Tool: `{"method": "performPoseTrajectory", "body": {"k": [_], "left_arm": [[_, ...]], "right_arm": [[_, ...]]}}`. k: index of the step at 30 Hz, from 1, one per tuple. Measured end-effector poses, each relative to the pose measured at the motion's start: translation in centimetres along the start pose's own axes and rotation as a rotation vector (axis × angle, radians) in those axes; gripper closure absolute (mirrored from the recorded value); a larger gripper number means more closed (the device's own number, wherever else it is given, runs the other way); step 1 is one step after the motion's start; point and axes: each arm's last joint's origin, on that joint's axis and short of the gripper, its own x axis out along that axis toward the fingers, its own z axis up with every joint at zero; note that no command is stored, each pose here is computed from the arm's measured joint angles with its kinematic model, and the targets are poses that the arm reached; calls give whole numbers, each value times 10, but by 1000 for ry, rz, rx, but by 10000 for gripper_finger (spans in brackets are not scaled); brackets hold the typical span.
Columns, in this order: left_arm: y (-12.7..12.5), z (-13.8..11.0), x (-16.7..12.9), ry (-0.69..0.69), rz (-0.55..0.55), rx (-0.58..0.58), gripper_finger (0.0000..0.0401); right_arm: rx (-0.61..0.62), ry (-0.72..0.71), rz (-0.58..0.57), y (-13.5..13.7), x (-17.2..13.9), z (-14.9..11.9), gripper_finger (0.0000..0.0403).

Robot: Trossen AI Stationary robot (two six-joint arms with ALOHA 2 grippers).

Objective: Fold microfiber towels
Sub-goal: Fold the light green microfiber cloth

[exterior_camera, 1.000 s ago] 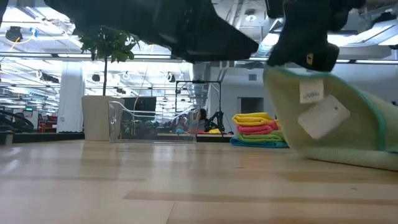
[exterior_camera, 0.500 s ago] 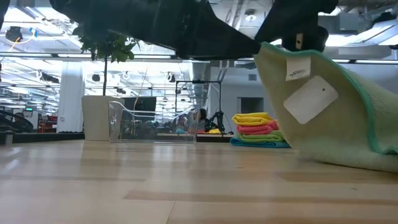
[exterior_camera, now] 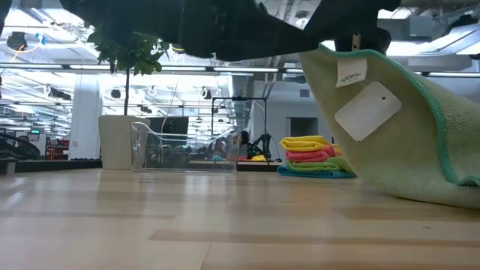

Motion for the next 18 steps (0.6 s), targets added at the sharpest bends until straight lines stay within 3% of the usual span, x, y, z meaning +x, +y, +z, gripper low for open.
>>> {"method": "performPoseTrajectory", "body": {"k": [14, 18], "left_arm": [[6, 11, 10, 79, -50, -10, 385], [6, 7, 9, 165, 2, -51, 398]], "right_arm": [[-17, 4, 62, 9, -5, -3, 380], [20, 59, 137, 23, -20, -16, 366]]}}
